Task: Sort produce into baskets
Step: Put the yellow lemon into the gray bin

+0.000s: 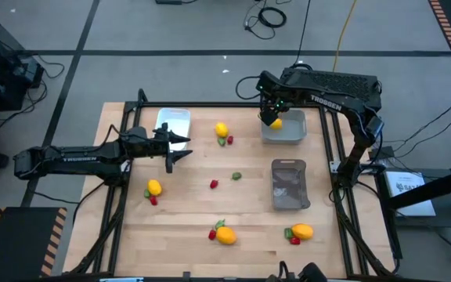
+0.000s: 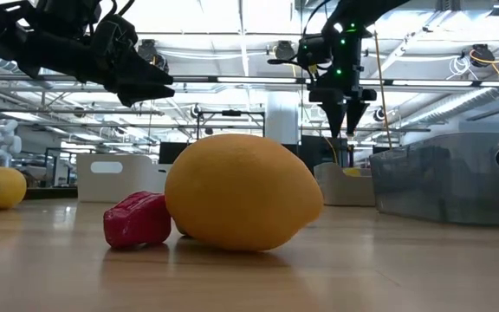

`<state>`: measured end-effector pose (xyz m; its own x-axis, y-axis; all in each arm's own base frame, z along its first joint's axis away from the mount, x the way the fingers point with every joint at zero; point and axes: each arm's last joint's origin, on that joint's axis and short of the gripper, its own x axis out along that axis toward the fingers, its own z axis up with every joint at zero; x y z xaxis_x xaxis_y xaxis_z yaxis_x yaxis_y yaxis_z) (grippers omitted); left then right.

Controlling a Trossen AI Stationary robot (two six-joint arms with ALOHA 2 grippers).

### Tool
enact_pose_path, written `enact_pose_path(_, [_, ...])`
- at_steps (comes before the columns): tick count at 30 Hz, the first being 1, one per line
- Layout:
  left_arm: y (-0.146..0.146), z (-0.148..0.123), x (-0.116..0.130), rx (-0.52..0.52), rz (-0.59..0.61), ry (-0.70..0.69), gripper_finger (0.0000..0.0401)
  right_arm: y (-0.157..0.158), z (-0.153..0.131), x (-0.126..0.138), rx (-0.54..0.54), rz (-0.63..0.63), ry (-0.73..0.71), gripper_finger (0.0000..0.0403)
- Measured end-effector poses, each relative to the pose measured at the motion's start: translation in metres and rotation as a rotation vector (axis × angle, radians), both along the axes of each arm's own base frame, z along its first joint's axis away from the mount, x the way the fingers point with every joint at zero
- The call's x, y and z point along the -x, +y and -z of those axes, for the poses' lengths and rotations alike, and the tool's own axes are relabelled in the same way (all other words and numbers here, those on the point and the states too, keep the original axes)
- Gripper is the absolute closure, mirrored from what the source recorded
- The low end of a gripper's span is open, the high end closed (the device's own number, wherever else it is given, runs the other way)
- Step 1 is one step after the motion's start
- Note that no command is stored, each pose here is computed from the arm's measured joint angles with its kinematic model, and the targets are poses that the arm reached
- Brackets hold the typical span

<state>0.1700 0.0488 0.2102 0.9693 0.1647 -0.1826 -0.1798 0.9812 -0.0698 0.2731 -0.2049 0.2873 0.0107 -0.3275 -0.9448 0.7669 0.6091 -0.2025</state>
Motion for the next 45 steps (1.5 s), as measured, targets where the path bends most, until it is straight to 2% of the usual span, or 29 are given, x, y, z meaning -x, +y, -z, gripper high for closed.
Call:
enact_pose_path(6, [0.0, 0.0, 0.0, 0.0, 0.0, 0.0, 0.0166, 0.004, 0.0, -0.002, -0.042, 0.014, -0.029, 0.0115])
enact_pose_path(10, [0.0, -0.001, 0.0, -0.008, -0.002, -0.004, 0.0166, 0.015, 0.001, -0.009, -0.155, 0.006, -0.112, 0.0115])
enact_pose_path(14, [0.0, -0.004, -0.001, -0.045, -0.004, -0.038, 0.0166, 0.041, 0.001, -0.025, -0.318, -0.029, -0.198, 0.0115])
enact_pose_path(16, [0.001, -0.008, -0.001, -0.079, -0.001, -0.071, 0.0166, 0.062, 0.001, -0.034, -0.407, -0.06, -0.216, 0.0115])
enact_pose_path(20, [0.001, -0.016, -0.001, -0.114, -0.003, -0.151, 0.0166, 0.123, 0.0, -0.051, -0.554, -0.159, -0.184, 0.0115])
enact_pose_path(25, [0.001, -0.022, -0.001, -0.129, -0.004, -0.205, 0.0166, 0.214, -0.001, -0.062, -0.6, -0.283, -0.138, 0.0115])
enact_pose_path(29, [0.001, -0.021, -0.003, -0.119, -0.005, -0.203, 0.0166, 0.282, -0.002, -0.062, -0.621, -0.288, -0.165, 0.0115])
enact_pose_path(32, [0.002, -0.016, -0.006, -0.087, -0.004, -0.183, 0.0166, 0.329, -0.003, -0.052, -0.61, -0.23, -0.188, 0.0115])
enact_pose_path(38, [0.003, 0.003, -0.02, 0.126, -0.017, -0.103, 0.0166, 0.413, -0.002, -0.008, -0.593, -0.128, -0.161, 0.0115])
enact_pose_path(41, [-0.002, 0.019, -0.03, 0.238, 0.0, -0.03, 0.0166, 0.445, -0.001, 0.019, -0.579, -0.153, -0.151, 0.0115])
enact_pose_path(45, [-0.021, 0.036, -0.043, 0.308, 0.075, 0.045, 0.0166, 0.472, 0.0, 0.05, -0.542, -0.252, -0.128, 0.0115])
